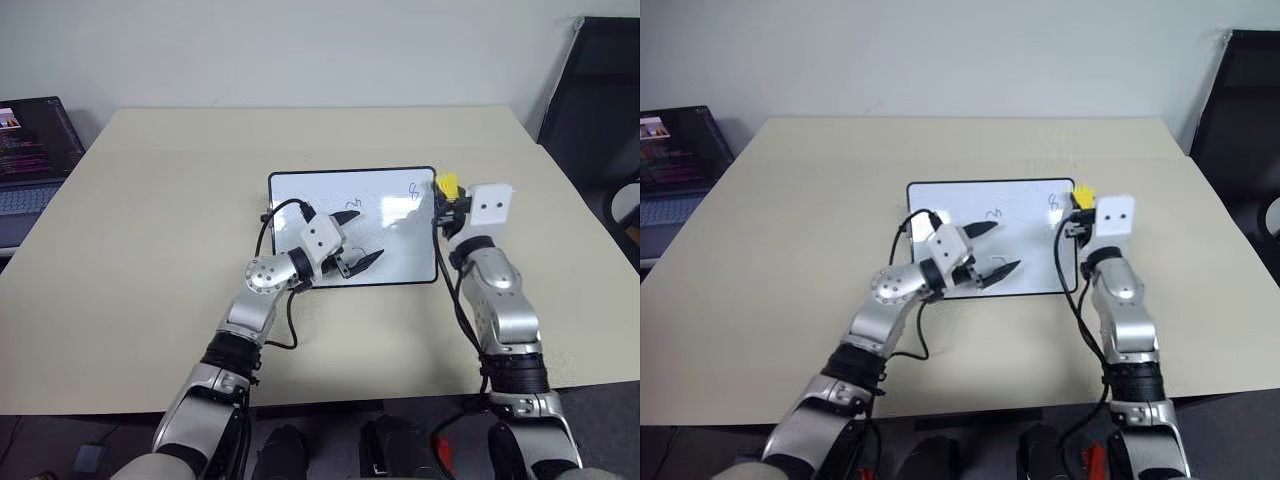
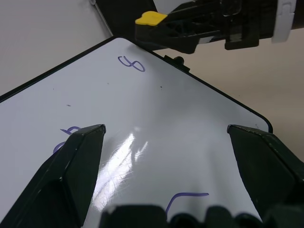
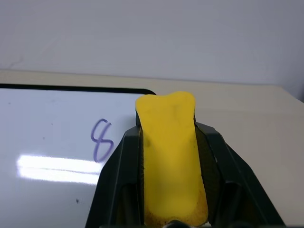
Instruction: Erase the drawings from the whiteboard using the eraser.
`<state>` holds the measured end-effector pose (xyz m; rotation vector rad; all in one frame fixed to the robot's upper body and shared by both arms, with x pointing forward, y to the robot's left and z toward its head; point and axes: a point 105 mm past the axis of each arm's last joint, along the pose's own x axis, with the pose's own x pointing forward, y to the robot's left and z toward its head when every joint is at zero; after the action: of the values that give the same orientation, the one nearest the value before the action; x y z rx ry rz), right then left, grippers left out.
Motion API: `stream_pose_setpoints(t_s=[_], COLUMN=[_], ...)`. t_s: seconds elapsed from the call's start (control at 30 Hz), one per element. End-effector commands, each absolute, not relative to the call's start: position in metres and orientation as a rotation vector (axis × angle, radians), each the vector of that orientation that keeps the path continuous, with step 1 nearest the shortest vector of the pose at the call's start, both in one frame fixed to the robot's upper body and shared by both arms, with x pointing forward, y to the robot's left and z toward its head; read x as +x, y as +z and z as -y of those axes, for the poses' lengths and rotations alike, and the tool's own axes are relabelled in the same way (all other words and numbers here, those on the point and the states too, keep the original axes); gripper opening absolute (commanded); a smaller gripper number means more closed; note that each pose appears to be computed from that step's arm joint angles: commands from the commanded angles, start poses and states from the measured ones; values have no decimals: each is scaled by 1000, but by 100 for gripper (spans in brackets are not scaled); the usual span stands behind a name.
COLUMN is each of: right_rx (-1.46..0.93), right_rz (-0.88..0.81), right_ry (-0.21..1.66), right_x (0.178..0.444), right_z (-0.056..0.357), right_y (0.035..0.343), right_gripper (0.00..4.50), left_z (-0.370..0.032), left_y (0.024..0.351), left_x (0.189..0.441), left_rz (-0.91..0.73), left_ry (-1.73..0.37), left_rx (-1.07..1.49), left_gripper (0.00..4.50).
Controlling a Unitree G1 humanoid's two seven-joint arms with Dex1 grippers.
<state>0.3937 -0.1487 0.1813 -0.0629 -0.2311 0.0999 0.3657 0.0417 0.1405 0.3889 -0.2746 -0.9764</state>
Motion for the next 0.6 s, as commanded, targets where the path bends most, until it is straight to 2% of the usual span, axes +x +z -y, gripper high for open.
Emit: stream_pose_setpoints(t_s=[0.03,0.6], right_rx=[-70,-42], right_rz=[297,307], right_ry=[111,181], right_x=[397,403], right_z=[142,114], right_y=[197,196], right_gripper=[112,112], left_z=[-37,-44], left_y=[154,156], left_x=[366,370], left_rz=[332,327], left_ry=[-987,-968], left_rx=[415,429], left_gripper=[450,450])
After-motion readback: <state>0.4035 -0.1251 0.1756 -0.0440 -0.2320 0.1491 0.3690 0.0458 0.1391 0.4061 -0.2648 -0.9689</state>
